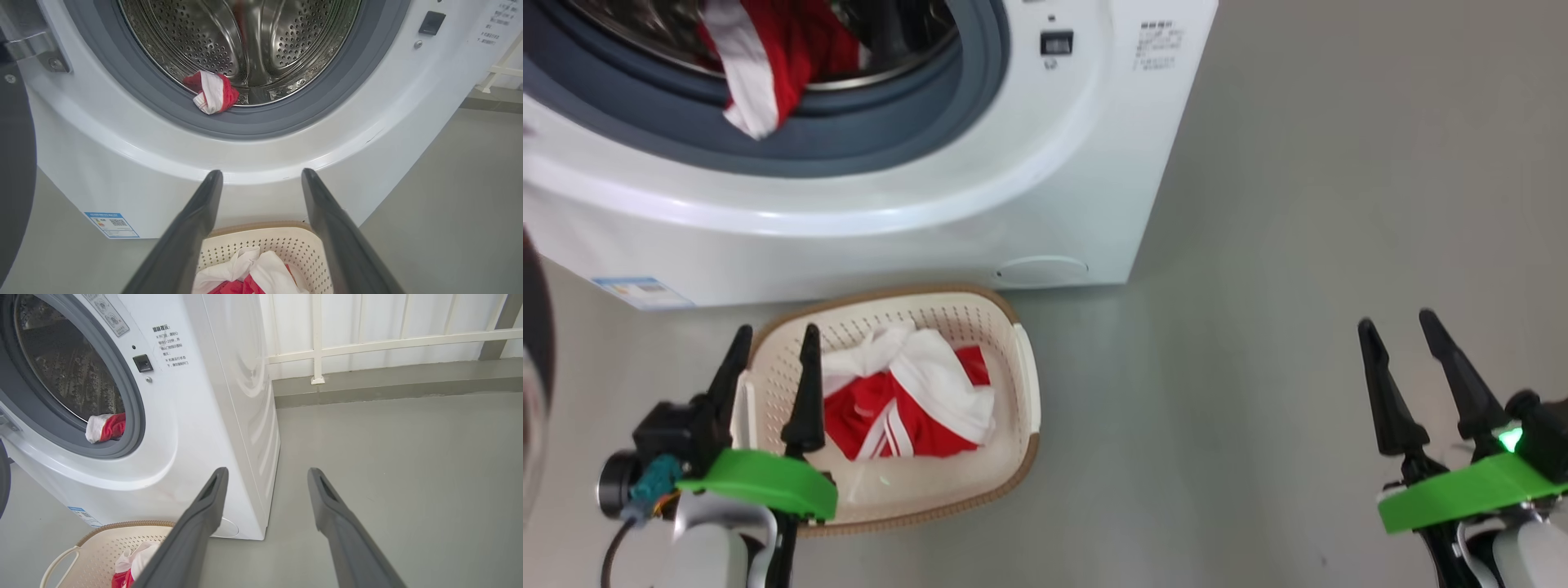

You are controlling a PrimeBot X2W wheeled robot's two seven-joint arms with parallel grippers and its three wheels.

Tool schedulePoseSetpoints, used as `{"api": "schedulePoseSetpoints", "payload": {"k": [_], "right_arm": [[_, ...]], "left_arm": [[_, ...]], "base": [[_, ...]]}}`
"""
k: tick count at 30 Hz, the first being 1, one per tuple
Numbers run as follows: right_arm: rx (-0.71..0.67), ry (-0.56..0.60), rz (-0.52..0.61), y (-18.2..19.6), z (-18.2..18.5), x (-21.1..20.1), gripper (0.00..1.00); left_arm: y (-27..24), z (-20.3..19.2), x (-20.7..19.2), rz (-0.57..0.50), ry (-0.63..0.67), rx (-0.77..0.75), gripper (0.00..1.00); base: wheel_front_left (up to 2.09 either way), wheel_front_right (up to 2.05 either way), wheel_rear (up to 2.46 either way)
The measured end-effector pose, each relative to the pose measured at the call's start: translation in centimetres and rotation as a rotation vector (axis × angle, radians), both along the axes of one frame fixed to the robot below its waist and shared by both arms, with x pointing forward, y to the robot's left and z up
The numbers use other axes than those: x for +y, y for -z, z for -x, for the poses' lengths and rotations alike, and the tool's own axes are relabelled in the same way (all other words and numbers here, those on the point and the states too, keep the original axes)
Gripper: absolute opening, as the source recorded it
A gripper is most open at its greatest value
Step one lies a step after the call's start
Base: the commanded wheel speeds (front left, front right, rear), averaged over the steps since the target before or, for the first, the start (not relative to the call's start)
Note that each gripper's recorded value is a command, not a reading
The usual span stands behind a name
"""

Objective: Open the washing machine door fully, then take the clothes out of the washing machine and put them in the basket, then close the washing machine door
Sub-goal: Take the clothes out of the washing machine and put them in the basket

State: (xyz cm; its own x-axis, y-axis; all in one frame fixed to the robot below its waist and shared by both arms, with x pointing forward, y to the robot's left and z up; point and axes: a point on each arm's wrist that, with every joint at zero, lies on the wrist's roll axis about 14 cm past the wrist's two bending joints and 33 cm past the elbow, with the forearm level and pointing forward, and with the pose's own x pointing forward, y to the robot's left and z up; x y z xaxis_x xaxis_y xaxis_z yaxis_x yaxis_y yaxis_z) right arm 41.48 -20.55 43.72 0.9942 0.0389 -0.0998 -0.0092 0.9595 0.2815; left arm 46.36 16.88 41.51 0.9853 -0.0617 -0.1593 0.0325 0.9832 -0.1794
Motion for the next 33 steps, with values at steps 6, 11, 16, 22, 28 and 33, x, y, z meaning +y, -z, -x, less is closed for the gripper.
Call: {"api": "schedulePoseSetpoints", "payload": {"k": [6,11,16,22,28,33], "right_arm": [[-0.007,0.001,-0.001,-0.6,1.3,0.0,1.0],[-0.01,0.002,-0.006,-1.0,2.8,0.1,1.0],[-0.012,0.013,-0.006,-1.4,4.6,-0.2,1.0],[-0.017,0.018,-0.004,-1.7,6.0,-0.4,1.0],[-0.018,0.026,-0.004,-1.8,6.5,-0.7,1.0],[-0.013,0.026,-0.005,-1.6,6.4,-0.6,1.0]], "left_arm": [[-2.3,1.6,0.7,-0.012,-0.015,-0.059,1.0],[-3.8,3.7,1.6,-0.019,-0.042,-0.096,1.0],[-4.8,6.0,2.2,-0.04,-0.052,-0.12,1.0],[-5.7,8.1,3.2,-0.041,-0.084,-0.141,1.0],[-5.6,9.4,3.6,-0.032,-0.104,-0.139,1.0],[-5.5,9.5,3.5,-0.024,-0.115,-0.135,1.0]], "base": [[0.0,0.0,0.0],[0.0,0.0,0.0],[0.0,0.0,0.0],[0.0,0.0,0.0],[0.0,0.0,0.0],[0.0,0.0,0.0]]}}
